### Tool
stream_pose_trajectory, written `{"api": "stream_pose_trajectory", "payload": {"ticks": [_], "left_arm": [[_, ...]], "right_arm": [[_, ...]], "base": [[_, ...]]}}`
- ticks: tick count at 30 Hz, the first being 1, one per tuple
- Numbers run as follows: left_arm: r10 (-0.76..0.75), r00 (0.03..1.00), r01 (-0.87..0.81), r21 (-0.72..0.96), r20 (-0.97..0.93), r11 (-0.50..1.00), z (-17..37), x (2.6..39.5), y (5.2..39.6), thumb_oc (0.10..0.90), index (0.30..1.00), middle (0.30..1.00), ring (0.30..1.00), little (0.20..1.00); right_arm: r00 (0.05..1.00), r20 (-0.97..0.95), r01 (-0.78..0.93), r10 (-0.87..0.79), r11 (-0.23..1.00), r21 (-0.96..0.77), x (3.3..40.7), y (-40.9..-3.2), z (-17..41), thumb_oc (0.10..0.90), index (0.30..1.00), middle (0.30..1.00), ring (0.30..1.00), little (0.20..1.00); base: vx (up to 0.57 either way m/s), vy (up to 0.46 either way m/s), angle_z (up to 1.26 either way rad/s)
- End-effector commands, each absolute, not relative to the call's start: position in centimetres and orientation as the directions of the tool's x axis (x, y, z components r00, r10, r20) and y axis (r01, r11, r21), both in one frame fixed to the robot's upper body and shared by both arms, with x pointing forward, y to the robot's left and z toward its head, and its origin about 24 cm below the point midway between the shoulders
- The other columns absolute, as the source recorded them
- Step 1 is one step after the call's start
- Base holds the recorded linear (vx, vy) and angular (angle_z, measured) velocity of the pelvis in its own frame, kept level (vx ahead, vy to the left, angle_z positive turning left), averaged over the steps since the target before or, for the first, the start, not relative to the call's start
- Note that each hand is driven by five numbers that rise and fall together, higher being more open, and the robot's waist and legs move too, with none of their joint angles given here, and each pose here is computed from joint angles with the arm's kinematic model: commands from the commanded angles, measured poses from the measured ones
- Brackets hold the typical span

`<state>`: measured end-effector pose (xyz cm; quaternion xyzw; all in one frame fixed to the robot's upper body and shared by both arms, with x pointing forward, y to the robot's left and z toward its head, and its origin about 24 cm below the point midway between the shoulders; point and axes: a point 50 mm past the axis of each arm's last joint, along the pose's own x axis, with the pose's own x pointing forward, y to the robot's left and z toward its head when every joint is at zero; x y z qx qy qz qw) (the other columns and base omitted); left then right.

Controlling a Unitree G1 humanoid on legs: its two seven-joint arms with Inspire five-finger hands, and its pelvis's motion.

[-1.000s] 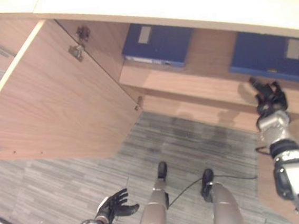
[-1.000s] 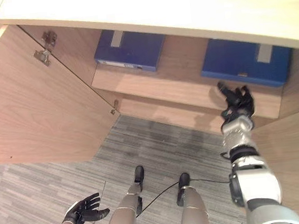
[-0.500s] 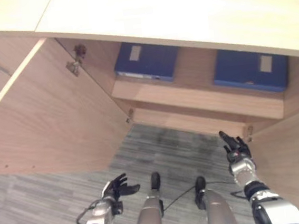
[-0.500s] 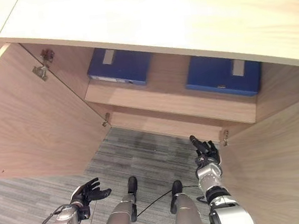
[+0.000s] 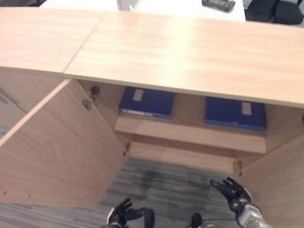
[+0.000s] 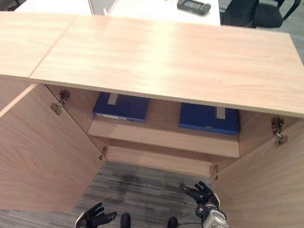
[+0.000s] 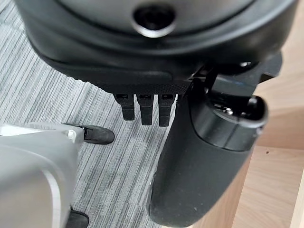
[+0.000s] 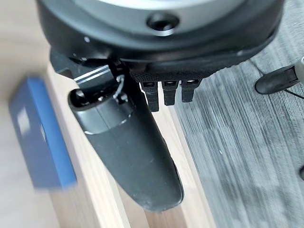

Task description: Put the empty folder in the office cabinet

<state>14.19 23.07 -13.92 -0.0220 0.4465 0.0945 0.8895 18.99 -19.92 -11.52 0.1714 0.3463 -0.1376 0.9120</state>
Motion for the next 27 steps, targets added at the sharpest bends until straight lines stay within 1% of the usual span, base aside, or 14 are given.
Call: {"api": "stream_pose_trajectory", "payload": {"ticks": [1, 5, 7, 11, 16, 17, 21, 27], "left_arm": [[0.143, 0.659, -0.127, 0.079, -0.739, 0.989, -12.7, 15.6, 24.3, 0.8, 0.9, 0.9, 0.9, 0.9], [0.146, 0.634, -0.128, 0.083, -0.76, 0.988, -13.2, 14.5, 24.2, 0.8, 0.9, 0.9, 0.9, 0.9], [0.158, 0.631, -0.149, 0.081, -0.759, 0.986, -13.2, 14.3, 24.3, 0.8, 0.9, 0.9, 0.9, 0.9], [0.152, 0.653, -0.159, 0.063, -0.742, 0.985, -12.9, 14.7, 24.1, 0.8, 0.9, 0.9, 0.9, 0.9], [0.116, 0.694, -0.158, 0.008, -0.711, 0.987, -12.5, 16.0, 22.9, 0.8, 0.9, 0.9, 0.9, 0.9], [0.112, 0.685, -0.155, 0.006, -0.72, 0.988, -12.7, 15.4, 22.8, 0.8, 0.9, 0.9, 0.9, 0.9], [0.11, 0.662, -0.149, 0.014, -0.741, 0.989, -13.2, 14.5, 22.6, 0.8, 0.9, 0.9, 0.9, 0.9], [0.128, 0.675, -0.134, 0.05, -0.727, 0.99, -12.6, 15.4, 23.6, 0.8, 0.9, 0.9, 0.9, 0.9]], "right_arm": [[0.87, -0.493, 0.096, -0.003, 0.982, 0.164, 22.1, -19.0, -8.1, 0.8, 0.9, 0.9, 0.9, 0.9], [0.863, -0.5, -0.025, 0.073, 0.995, 0.101, 21.8, -17.5, -8.4, 0.8, 0.9, 0.9, 0.9, 0.9], [0.86, -0.502, -0.054, 0.095, 0.994, 0.096, 21.6, -16.9, -8.5, 0.8, 0.9, 0.9, 0.9, 0.9], [0.868, -0.492, -0.021, 0.071, 0.994, 0.106, 21.1, -17.2, -8.5, 0.8, 0.9, 0.9, 0.9, 0.9], [0.879, -0.476, 0.012, 0.014, 0.999, 0.052, 21.5, -18.7, -8.0, 0.8, 0.9, 0.9, 0.9, 0.9], [0.869, -0.495, 0.019, 0.002, 0.999, 0.038, 21.0, -19.2, -8.3, 0.8, 0.9, 0.9, 0.9, 0.9], [0.861, -0.509, 0.019, 0.007, 0.999, 0.047, 20.7, -19.2, -8.5, 0.8, 0.9, 0.9, 0.9, 0.9], [0.858, -0.514, 0.036, 0.003, 0.997, 0.067, 21.4, -18.3, -8.6, 0.8, 0.9, 0.9, 0.9, 0.9]], "base": [[0.03, -0.098, 0.22], [0.02, -0.067, 0.25], [-0.02, -0.016, 0.19], [-0.11, 0.023, 0.35], [-0.09, 0.178, 1.18], [0.0, 0.206, 1.01], [0.07, 0.192, 1.03], [0.06, 0.173, 0.43]]}}
